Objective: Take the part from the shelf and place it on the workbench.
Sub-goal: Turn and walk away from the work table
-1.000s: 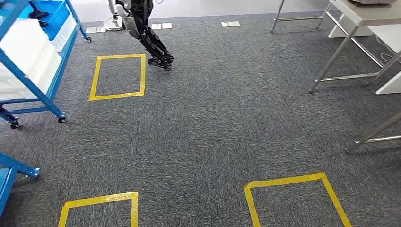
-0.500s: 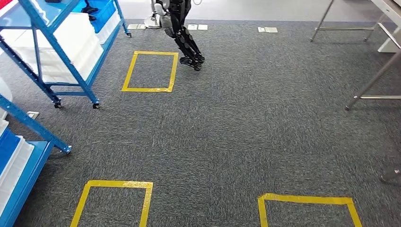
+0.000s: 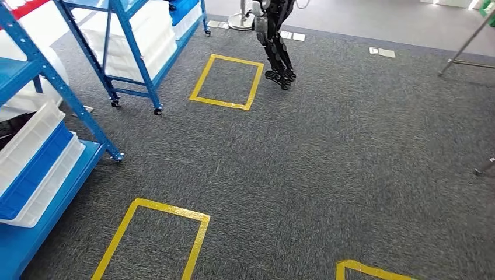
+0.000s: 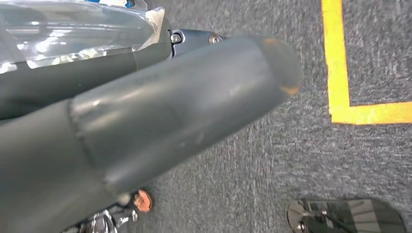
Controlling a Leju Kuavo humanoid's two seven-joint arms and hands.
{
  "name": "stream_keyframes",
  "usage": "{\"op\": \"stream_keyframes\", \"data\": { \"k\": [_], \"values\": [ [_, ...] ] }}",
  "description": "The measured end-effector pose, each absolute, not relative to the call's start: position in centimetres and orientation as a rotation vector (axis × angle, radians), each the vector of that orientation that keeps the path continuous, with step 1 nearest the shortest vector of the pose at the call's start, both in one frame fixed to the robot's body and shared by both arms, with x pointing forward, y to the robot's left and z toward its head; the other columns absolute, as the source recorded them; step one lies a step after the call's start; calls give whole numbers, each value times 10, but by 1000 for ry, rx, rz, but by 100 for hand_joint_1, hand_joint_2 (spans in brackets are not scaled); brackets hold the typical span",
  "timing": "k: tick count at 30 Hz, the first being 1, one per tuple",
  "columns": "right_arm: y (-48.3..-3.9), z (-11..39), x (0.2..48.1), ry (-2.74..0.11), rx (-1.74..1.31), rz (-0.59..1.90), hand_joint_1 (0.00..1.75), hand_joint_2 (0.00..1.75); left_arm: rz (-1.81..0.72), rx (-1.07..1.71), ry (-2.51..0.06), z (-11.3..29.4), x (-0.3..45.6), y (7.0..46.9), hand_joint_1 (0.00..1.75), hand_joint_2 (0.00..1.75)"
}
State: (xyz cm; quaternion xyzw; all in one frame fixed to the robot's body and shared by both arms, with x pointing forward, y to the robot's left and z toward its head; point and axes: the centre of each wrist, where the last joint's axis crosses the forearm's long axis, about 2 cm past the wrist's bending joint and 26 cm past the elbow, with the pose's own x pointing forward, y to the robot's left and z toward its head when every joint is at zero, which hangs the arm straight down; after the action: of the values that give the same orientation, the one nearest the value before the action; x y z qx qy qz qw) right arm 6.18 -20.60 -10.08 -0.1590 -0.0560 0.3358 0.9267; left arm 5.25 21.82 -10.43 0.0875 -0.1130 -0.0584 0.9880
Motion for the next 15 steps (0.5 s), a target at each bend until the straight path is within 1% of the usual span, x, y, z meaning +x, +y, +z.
{"op": "stream_keyframes", "data": {
  "k": [15],
  "values": [
    [-205,-101,59,-105,-317,724,0,0,-117,203,-225,-105,46,219,0,0]
  ]
}}
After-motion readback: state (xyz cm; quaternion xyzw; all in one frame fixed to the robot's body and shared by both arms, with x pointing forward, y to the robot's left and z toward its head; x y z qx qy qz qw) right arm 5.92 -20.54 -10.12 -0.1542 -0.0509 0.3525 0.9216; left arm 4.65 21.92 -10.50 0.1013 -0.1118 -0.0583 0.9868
